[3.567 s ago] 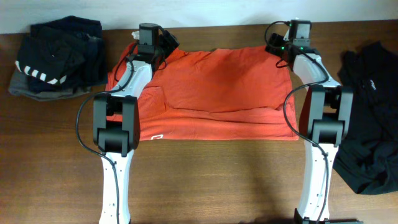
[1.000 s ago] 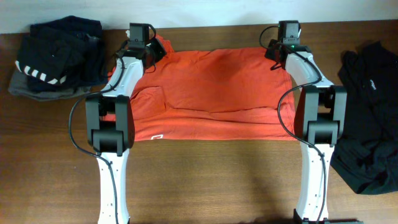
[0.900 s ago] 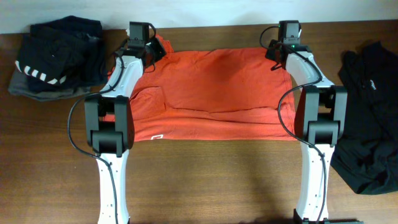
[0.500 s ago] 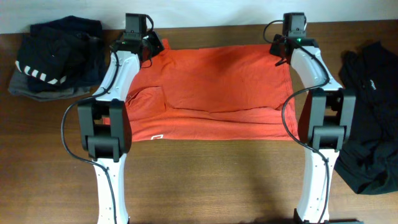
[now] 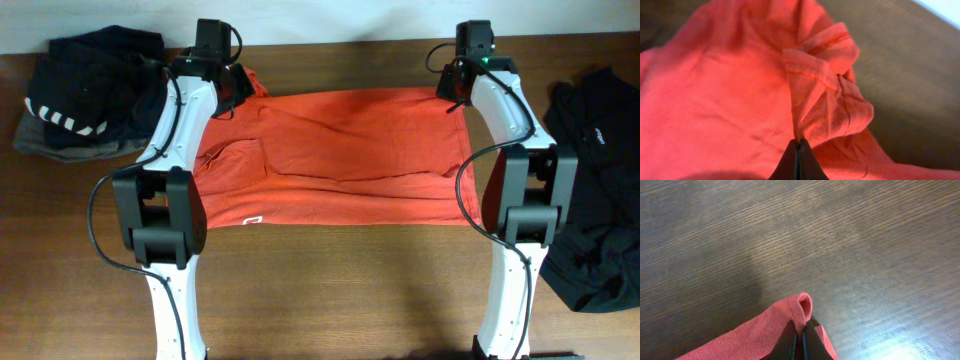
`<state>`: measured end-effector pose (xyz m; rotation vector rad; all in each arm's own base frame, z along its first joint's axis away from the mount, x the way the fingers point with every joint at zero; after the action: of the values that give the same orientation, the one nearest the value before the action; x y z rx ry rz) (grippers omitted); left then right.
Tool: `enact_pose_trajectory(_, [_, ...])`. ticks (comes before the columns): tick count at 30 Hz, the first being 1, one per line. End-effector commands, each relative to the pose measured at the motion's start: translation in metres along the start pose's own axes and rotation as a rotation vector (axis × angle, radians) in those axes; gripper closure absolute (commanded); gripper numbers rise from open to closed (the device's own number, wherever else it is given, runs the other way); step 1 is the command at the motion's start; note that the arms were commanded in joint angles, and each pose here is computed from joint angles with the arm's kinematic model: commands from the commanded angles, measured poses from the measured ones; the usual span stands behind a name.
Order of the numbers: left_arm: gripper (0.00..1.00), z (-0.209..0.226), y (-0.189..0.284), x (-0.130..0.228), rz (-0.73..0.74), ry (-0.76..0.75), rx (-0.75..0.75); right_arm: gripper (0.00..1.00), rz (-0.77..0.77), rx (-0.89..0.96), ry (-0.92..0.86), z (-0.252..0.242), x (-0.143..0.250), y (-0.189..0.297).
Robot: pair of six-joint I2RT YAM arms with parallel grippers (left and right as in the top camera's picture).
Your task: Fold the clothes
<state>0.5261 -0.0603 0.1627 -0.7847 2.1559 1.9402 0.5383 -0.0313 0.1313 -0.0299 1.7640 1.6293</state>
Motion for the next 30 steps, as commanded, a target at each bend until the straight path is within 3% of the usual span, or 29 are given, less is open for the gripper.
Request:
enact_pose_trajectory(1, [0.99,0.006,0.033,-0.012,-0.053,-0.025,-0.049,0.96,-0.073,0.010,-0.009,-0.005,-0.020,0.039])
enact_pose_trajectory(14, [0.99,0.029,0.052,0.015,0.097,-0.047,-0.250,0.96,0.025,0.061,0.035,-0.017,-0.008,0.048])
enact_pose_trajectory(30, [0.99,0.042,0.089,0.042,0.269,-0.071,-0.329,0.96,0.090,0.175,0.062,-0.035,0.001,0.082])
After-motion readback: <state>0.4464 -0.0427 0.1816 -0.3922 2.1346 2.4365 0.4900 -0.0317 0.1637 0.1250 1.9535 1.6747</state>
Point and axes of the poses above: each gripper's point midway between its finger pads, its own y axis back along the fingers, its own z axis along the line the jaws close on, x = y × z, the point moved 9 cm from there along y, back along the fingers, and after that the axes turned 8 degrees about -y, right-handed, at the moved point
